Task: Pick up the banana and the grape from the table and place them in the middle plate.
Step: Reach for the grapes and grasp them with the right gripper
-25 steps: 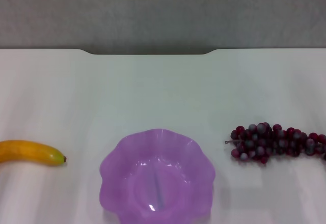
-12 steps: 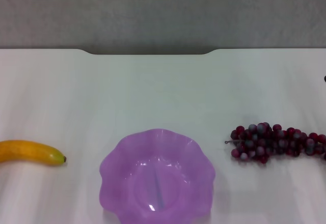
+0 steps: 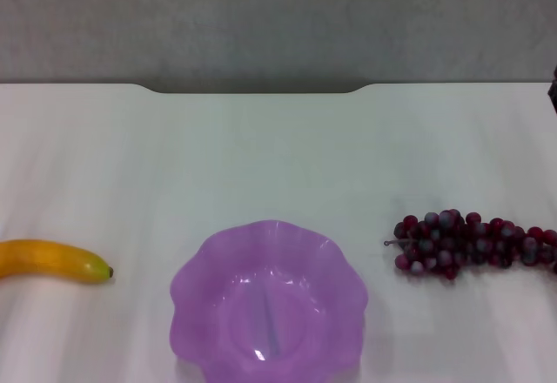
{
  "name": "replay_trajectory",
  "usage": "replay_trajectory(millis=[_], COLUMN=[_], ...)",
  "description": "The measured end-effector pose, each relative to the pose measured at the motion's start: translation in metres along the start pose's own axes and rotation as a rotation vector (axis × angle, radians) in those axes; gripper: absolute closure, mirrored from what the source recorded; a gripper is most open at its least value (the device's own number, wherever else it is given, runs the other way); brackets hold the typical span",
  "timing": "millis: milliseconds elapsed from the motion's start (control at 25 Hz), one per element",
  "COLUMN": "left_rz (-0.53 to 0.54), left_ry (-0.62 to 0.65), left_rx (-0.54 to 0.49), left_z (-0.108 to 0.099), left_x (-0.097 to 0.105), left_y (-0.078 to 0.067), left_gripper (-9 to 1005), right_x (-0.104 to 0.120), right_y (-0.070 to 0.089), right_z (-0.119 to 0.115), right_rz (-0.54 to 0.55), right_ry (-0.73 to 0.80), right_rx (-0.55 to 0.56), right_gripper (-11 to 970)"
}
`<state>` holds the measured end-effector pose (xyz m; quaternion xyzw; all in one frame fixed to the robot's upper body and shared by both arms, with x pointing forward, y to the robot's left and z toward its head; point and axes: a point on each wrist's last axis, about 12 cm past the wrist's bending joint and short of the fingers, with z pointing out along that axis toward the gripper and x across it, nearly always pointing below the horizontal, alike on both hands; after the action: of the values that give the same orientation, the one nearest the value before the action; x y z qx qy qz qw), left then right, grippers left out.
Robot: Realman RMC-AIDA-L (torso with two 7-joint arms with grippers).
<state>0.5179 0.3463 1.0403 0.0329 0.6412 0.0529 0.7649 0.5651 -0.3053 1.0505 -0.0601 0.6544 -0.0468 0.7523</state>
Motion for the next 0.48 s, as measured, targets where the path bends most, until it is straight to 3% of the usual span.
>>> replay_trajectory(millis=[440,480], left_rz=[-0.008,-0.007], left_ry=[-0.003,-0.003], left_rx=[0.002,0.002], left_z=[0.0014,0.0013], left_x=[-0.0007,-0.0007], left_y=[-0.0002,-0.0001], left_gripper=[414,391], right_x=[0.0002,0.0003], right_y=[-0.0022,-0.0013], right_z=[-0.0007,-0.0008], right_rz=[0.043,0.041], right_ry=[0.0,0.0], right_rx=[0.014,0.007], right_gripper=[62,63])
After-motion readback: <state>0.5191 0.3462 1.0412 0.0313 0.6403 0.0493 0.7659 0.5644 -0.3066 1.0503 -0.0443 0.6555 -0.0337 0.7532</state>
